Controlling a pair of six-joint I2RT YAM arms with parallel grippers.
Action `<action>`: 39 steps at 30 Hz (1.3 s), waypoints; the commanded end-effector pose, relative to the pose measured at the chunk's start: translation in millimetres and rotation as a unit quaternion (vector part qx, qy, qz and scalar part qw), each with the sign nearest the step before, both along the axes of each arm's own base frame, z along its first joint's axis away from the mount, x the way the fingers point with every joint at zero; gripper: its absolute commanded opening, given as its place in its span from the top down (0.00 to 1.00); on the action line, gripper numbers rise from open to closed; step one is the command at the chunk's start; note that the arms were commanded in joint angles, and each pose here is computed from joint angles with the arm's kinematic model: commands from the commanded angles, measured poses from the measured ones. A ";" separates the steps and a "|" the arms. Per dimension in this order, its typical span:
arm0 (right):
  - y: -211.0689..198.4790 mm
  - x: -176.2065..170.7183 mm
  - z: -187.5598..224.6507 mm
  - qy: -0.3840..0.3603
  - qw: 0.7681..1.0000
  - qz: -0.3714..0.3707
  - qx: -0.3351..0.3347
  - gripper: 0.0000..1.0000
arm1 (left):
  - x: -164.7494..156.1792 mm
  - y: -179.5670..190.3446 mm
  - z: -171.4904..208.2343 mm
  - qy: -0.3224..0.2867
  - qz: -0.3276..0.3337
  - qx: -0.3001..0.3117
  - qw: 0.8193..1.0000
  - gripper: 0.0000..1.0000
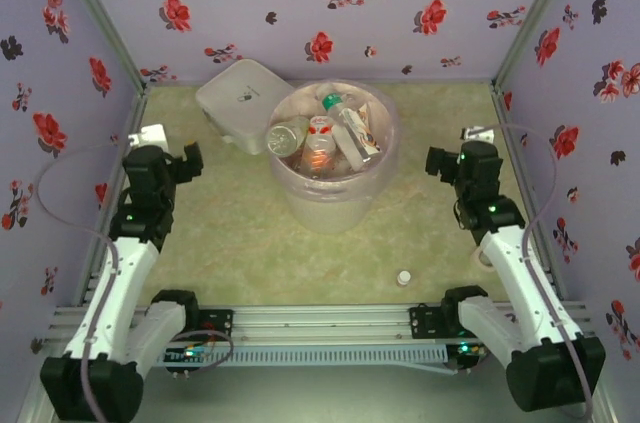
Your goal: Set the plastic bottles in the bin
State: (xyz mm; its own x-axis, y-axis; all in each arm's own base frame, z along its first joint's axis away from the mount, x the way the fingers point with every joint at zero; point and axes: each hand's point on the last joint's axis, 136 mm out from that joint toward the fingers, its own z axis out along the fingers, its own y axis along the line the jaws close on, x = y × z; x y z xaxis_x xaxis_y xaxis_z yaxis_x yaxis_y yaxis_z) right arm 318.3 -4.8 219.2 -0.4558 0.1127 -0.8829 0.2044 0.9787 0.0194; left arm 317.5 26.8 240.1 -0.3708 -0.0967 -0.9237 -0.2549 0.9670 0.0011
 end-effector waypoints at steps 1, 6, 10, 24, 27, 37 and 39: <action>-26.2 12.1 2.9 -0.073 0.995 -0.067 -0.024 0.00 | 6.1 18.1 -8.4 -0.051 0.047 -0.022 0.997 0.00; -46.8 11.4 -54.6 -0.078 0.988 -0.125 -0.054 0.00 | 19.8 17.9 -65.9 -0.042 0.038 -0.003 0.998 0.00; -48.2 17.1 -84.7 -0.042 0.989 -0.119 -0.075 0.01 | 36.7 12.8 -106.1 -0.028 0.015 0.018 0.999 0.00; -23.1 60.3 -116.3 -0.091 0.993 -0.047 -0.052 0.01 | 79.6 -5.5 -142.9 -0.025 -0.060 0.042 0.997 0.00; -23.2 64.6 -123.6 -0.101 0.992 -0.048 -0.058 0.01 | 79.4 -6.1 -143.6 -0.023 -0.062 0.043 0.997 0.00; -30.2 63.7 -124.3 -0.085 0.993 -0.066 -0.053 0.01 | 79.4 -6.1 -143.4 -0.022 -0.061 0.043 0.997 0.00; -30.1 64.3 -124.3 -0.086 0.993 -0.066 -0.053 0.01 | 79.1 -5.3 -143.7 -0.022 -0.060 0.044 0.997 0.00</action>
State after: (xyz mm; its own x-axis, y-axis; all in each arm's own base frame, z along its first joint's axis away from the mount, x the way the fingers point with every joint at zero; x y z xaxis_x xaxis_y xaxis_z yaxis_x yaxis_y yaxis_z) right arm 377.9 -32.3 80.5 -0.3385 0.0582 -0.9392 0.3196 0.9459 -0.0566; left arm 392.2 18.5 84.8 -0.3763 0.0113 -0.9264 -0.1363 0.9884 0.0675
